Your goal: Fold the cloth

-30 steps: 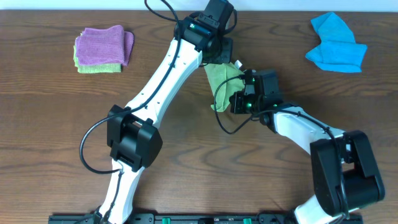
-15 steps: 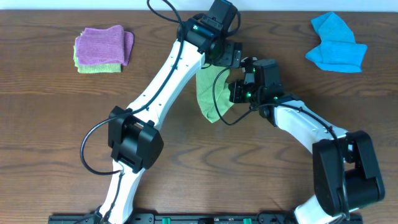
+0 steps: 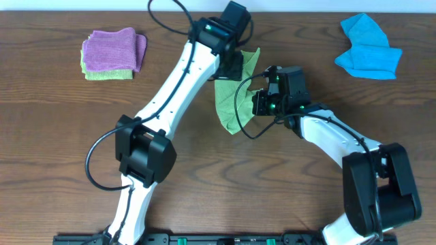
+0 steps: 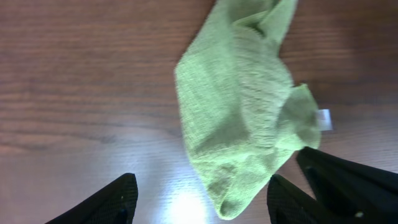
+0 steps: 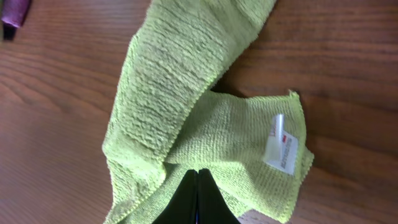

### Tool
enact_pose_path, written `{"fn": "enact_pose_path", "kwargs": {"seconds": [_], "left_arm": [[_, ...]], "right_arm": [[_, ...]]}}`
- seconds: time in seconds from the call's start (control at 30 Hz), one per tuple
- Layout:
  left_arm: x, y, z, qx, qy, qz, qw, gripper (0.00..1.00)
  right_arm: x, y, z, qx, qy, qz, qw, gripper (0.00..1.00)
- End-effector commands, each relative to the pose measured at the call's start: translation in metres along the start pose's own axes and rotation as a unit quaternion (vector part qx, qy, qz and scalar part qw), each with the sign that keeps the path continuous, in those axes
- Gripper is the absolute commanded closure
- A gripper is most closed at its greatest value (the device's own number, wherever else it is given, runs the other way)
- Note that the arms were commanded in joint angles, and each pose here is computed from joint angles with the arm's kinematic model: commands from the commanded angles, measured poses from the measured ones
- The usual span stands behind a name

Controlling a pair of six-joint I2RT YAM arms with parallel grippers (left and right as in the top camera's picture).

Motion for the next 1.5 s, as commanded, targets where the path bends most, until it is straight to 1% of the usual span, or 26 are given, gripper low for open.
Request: {"fn": "enact_pose_path", "kwargs": {"seconds": [0.0,0.07,0.23,0.27,0.3,0.33,0.37,0.4,0.47,0.5,0.57,0.6,0.63,0.67,0.83,1.03,1.23,1.33,1.47], "left_arm": [[0.009,-0.022,-0.007,-0.020,-0.021,0.007,1.000,0.33],[0.007,-0.021,-0.003,-0.011,-0.020,0.013,1.000,0.38],[-0.002,0.001,0.009,0.013,-0.014,0.026,0.999,0.40],[-0.006,0.007,0.012,0.019,-0.014,0.039,0.999,0.42],[-0.009,0.012,0.014,0.024,-0.014,0.049,0.998,0.46],[-0.011,0.019,0.016,0.029,-0.014,0.057,0.998,0.57],[-0.013,0.023,0.018,0.033,-0.015,0.062,0.997,0.63],[-0.013,0.027,0.021,0.037,-0.015,0.064,0.997,0.65],[-0.012,0.032,0.025,0.045,-0.015,0.062,0.997,0.72],[-0.011,0.034,0.028,0.050,-0.015,0.061,0.997,0.78],[-0.010,0.039,0.033,0.058,-0.017,0.058,0.996,0.82],[-0.011,0.041,0.035,0.063,-0.020,0.059,0.996,0.87],[-0.012,0.042,0.037,0.067,-0.022,0.060,0.996,0.89],[-0.013,0.043,0.039,0.070,-0.021,0.061,0.995,0.93],[-0.020,0.048,0.050,0.085,-0.022,0.059,0.994,0.94],[-0.036,0.055,0.070,0.109,-0.007,0.056,0.992,0.94],[-0.034,0.065,0.089,0.139,-0.018,0.048,0.989,0.94],[-0.038,0.069,0.094,0.149,-0.020,0.063,0.987,0.94],[-0.048,0.068,0.099,0.149,-0.002,0.066,0.987,0.94]], "right_arm": [[-0.007,0.000,-0.005,-0.003,-0.003,0.011,1.000,0.99],[-0.011,-0.001,-0.003,0.002,-0.004,0.016,1.000,0.98],[-0.013,-0.002,-0.003,0.003,-0.006,0.019,1.000,0.98],[-0.015,-0.002,-0.004,0.002,-0.004,0.021,1.000,0.99],[-0.016,-0.002,-0.004,0.001,-0.004,0.023,1.000,0.98],[-0.017,-0.002,-0.005,0.000,-0.005,0.024,1.000,0.99],[-0.018,-0.003,-0.006,0.000,-0.004,0.024,1.000,0.99],[-0.020,-0.003,-0.007,-0.001,-0.002,0.025,1.000,0.98],[-0.024,-0.004,-0.009,-0.004,0.002,0.028,1.000,0.98],[-0.025,-0.005,-0.010,-0.005,0.004,0.029,1.000,0.98],[-0.029,-0.006,-0.013,-0.008,0.007,0.031,0.999,0.98],[-0.030,-0.007,-0.014,-0.010,0.007,0.032,0.999,0.98],[-0.032,-0.008,-0.016,-0.012,0.007,0.033,0.999,0.98],[-0.032,-0.008,-0.018,-0.015,0.008,0.032,0.999,0.98],[-0.030,-0.010,-0.026,-0.024,0.006,0.029,0.999,0.98],[-0.031,-0.011,-0.030,-0.030,0.007,0.030,0.999,0.99],[-0.042,-0.014,-0.034,-0.033,0.018,0.037,0.999,0.98],[-0.047,-0.016,-0.035,-0.034,0.024,0.042,0.998,0.98],[-0.059,-0.020,-0.039,-0.038,0.036,0.050,0.997,0.98]]}}
Point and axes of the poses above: each gripper's point midway between its finger pads, its own y axis out along the fingers, its own x axis along the line the jaws close on, z = x × y, the point moved 2 cm from there along -y, back along the fingers, and after that the axes turned 6 degrees about y, right-handed, at the moved point
